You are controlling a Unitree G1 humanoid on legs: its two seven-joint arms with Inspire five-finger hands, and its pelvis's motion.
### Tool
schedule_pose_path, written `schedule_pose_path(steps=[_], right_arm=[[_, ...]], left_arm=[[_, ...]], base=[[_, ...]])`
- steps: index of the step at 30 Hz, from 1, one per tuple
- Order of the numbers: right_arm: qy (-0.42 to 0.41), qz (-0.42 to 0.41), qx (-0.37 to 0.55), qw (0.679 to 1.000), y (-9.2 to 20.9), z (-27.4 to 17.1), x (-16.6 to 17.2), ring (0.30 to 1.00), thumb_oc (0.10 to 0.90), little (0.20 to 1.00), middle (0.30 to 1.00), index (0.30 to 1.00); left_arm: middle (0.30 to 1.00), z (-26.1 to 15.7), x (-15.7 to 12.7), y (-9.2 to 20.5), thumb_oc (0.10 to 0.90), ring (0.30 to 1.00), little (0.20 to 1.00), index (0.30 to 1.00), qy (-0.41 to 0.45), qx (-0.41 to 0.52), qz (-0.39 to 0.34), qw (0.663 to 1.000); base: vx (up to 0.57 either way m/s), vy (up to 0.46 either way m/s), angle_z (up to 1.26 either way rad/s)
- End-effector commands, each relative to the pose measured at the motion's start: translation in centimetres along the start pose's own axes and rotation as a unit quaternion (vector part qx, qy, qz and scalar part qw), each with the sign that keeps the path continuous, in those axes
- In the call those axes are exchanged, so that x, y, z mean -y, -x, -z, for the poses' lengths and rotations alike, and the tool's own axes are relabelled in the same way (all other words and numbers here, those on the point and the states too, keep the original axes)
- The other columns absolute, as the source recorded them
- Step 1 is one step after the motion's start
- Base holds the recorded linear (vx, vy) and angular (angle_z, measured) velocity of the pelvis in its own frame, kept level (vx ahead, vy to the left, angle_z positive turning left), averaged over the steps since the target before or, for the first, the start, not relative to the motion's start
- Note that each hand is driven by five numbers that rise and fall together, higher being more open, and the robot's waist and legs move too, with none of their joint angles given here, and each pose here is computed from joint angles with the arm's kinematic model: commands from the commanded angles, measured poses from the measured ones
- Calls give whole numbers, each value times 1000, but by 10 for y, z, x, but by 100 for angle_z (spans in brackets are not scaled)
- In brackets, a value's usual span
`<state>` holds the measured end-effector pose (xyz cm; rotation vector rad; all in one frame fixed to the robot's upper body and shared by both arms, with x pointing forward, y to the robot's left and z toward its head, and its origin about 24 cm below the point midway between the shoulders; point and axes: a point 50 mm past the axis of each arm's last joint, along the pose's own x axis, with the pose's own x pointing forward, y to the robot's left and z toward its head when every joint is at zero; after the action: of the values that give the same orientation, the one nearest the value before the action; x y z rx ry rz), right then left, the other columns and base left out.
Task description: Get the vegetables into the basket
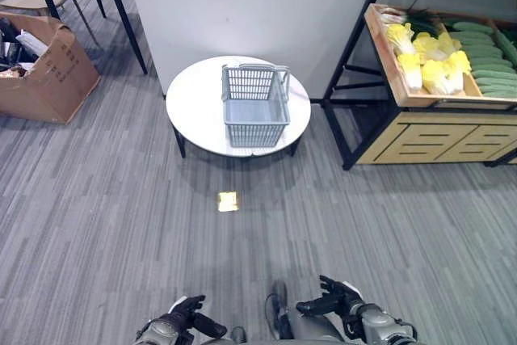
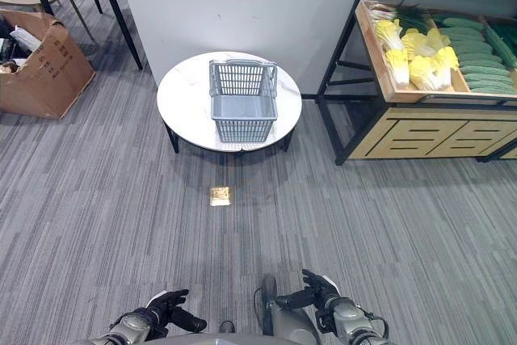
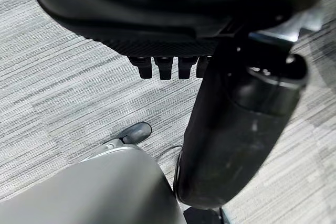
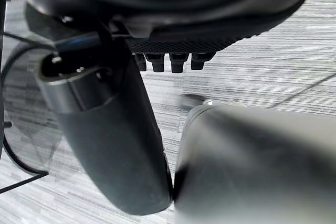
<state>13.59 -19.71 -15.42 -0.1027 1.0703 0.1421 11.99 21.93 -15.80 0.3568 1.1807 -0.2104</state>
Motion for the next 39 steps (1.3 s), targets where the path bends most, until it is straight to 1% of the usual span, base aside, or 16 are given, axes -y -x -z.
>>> schedule_pose_path(steps=[1,6,7,12,16,19,23,24,28,34,36,37,39], right_arm=[[29,27,-83,996,13,44,18,1000,900,1000,1000,1000],[24,28,-97,995,17,53,21,1000,900,1000,1000,1000],[12,35,-106,994,19,58,25,1000,900,1000,1000,1000],[3,42,-117,992,22,64,28,1000,900,1000,1000,1000],[-2,46,-124,991,24,65,32,1000,900,1000,1000,1000],[7,53,-138,989,27,69,39,1000,900,1000,1000,1000],[28,47,-146,988,27,71,38,1000,900,1000,1000,1000],[43,41,-152,987,28,72,38,1000,900,1000,1000,1000],[32,39,-130,990,23,64,33,1000,900,1000,1000,1000],[26,31,-104,994,18,52,26,1000,900,1000,1000,1000],[-2,33,-76,997,14,41,25,1000,900,1000,1000,1000],[-2,33,-76,997,14,41,25,1000,900,1000,1000,1000],[5,31,-10,999,8,9,26,1000,900,1000,1000,1000]], left_arm=[[1000,12,9,1,900,1000,1000,1000,-12,-12,8,1000],[1000,17,12,2,900,1000,1000,1000,-8,-20,12,1000],[1000,16,13,1,900,1000,1000,1000,-9,-23,14,1000],[1000,9,15,0,900,1000,1000,1000,-15,-14,16,1000],[1000,0,11,-1,900,1000,1000,1000,1,-1,14,1000],[1000,-3,13,-1,900,1000,1000,1000,3,3,26,1000],[1000,2,18,-1,900,1000,1000,1000,-8,-4,30,999],[1000,4,20,-1,900,1000,1000,1000,-27,-12,31,999],[1000,5,21,-1,900,1000,1000,1000,-6,-9,27,1000],[1000,13,20,0,900,1000,1000,1000,-18,-18,28,999],[1000,16,19,1,900,1000,1000,1000,-7,-20,24,1000],[1000,16,19,1,900,1000,1000,1000,-7,-20,24,1000],[1000,21,14,2,900,1000,1000,1000,10,-23,14,1000]], base=[[276,-115,5],[317,-175,44],[347,-223,59],[281,-228,33],[163,-254,45],[135,-59,-1],[98,91,5],[149,129,1],[165,167,-36],[111,206,-31],[37,181,-16],[23,126,-13],[15,122,-15]])
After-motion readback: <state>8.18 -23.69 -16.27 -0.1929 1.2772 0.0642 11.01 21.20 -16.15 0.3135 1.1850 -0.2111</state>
